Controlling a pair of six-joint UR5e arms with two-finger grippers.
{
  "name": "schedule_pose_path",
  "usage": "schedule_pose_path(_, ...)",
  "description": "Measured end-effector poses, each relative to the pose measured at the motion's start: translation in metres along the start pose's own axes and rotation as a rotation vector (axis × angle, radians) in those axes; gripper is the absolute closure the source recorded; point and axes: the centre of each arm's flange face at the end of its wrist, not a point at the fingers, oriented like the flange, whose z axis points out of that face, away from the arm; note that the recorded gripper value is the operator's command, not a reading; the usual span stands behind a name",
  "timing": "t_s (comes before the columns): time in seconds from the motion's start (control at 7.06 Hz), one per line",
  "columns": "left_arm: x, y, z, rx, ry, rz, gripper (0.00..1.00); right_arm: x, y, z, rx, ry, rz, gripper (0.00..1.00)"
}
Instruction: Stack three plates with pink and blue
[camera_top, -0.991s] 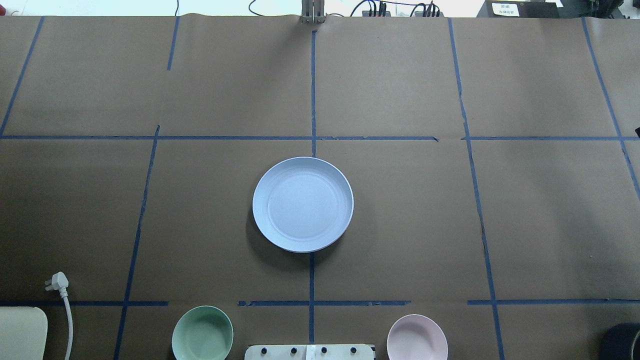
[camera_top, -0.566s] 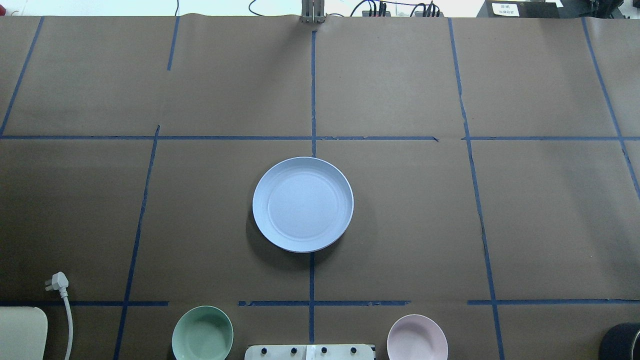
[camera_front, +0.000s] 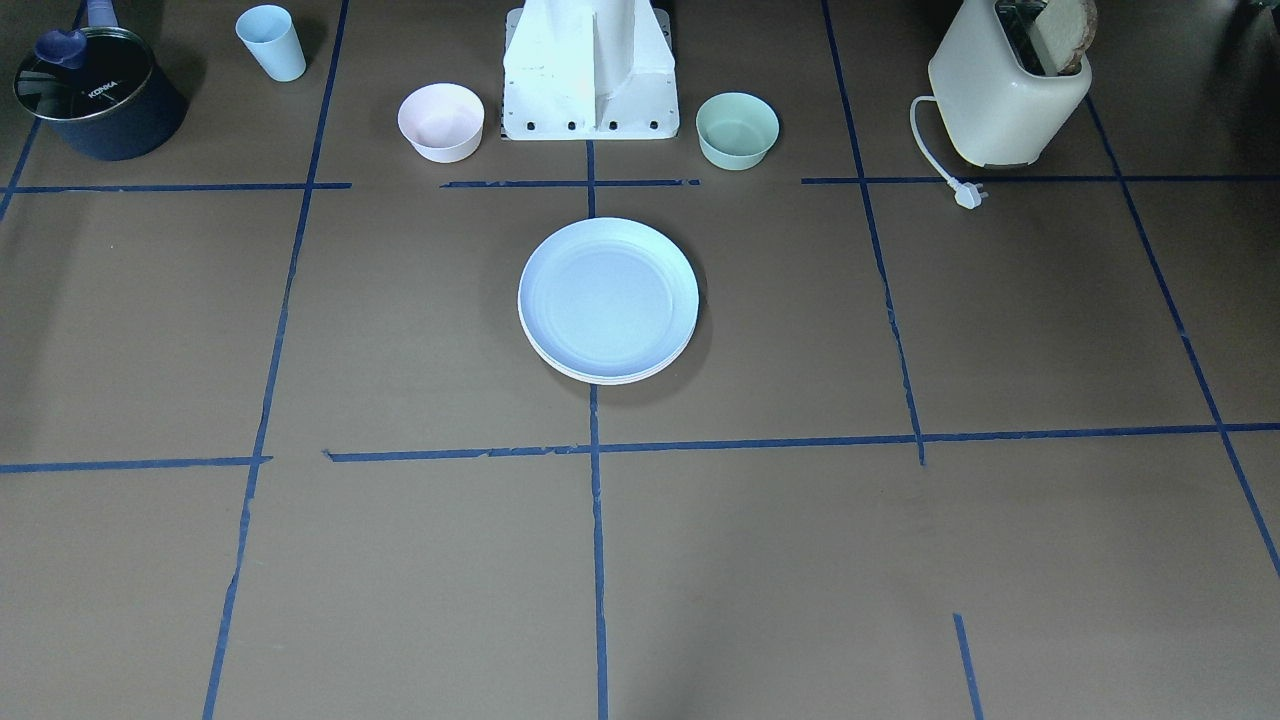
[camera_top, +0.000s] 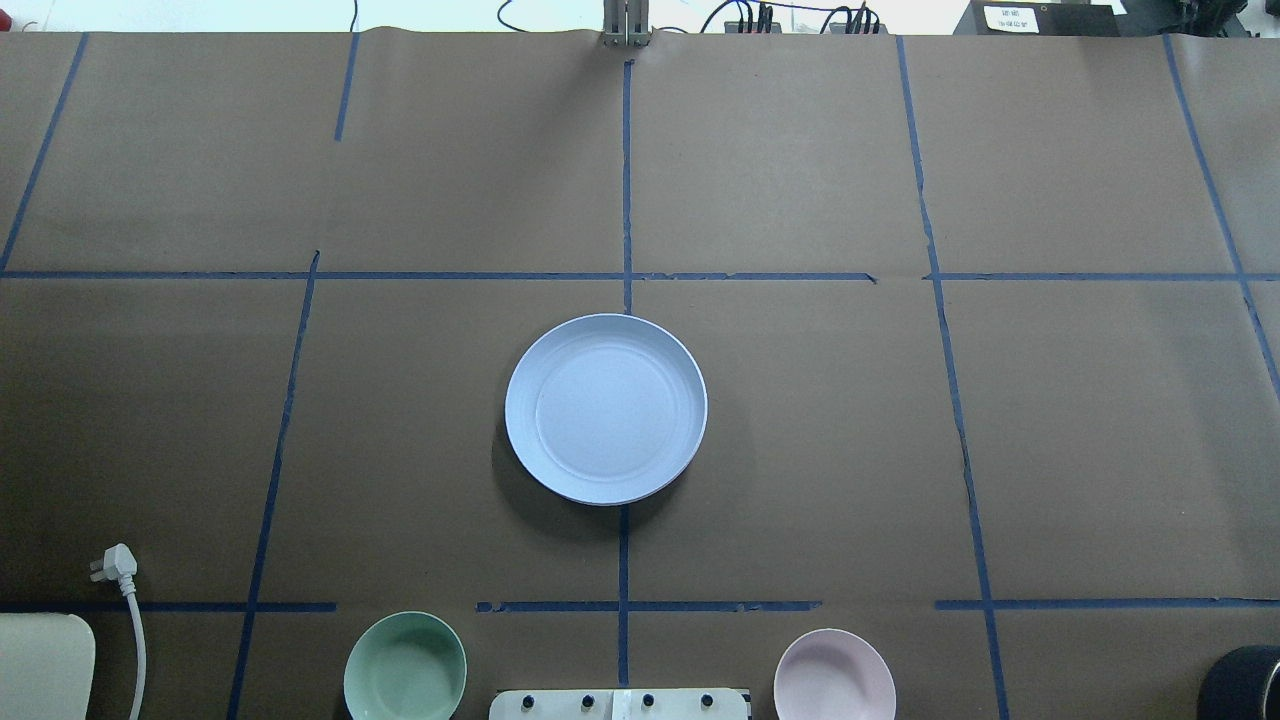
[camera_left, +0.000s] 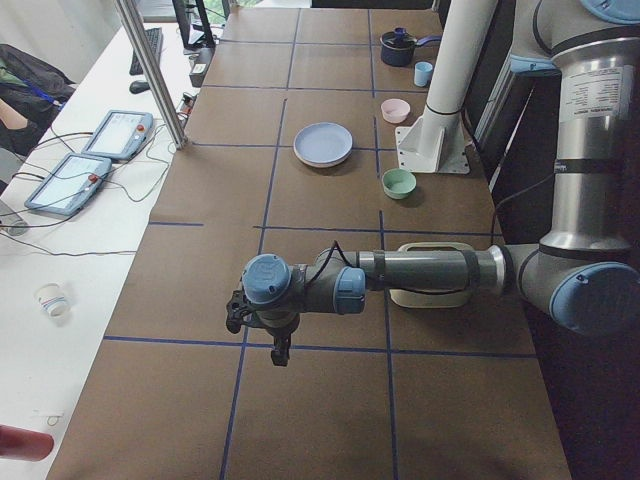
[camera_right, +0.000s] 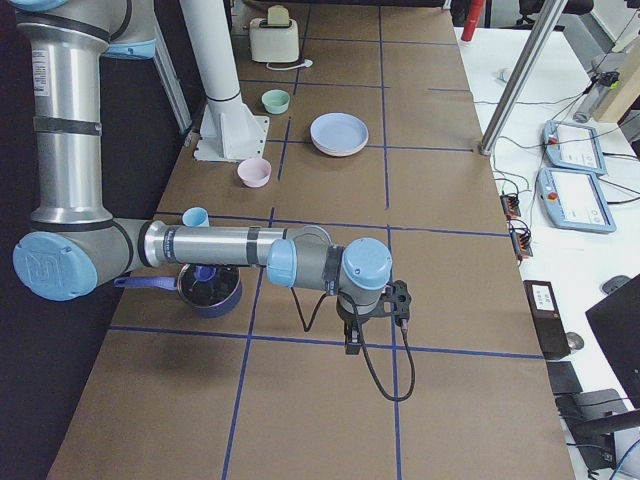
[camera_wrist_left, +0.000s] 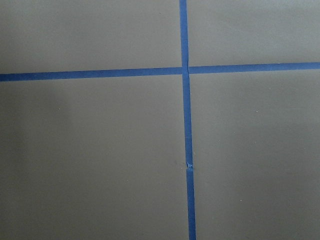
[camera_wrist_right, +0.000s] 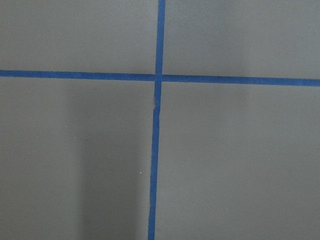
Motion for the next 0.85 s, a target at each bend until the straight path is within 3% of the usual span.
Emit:
schedule_pose_path(0.28, -0.0001, 0.0001, 0.0001, 0.0, 0.0, 0.0, 0.0, 0.0093, -0.002, 0.0001, 0.035, 0.0, -0.009, 0.0)
schedule_pose_path(0.85, -0.0012, 0.0008, 0.0011, -0.001, 0.001, -0.002, 0.0, 0.0096, -0.0029, -0.0007, 0.041, -0.006, -0.003, 0.0)
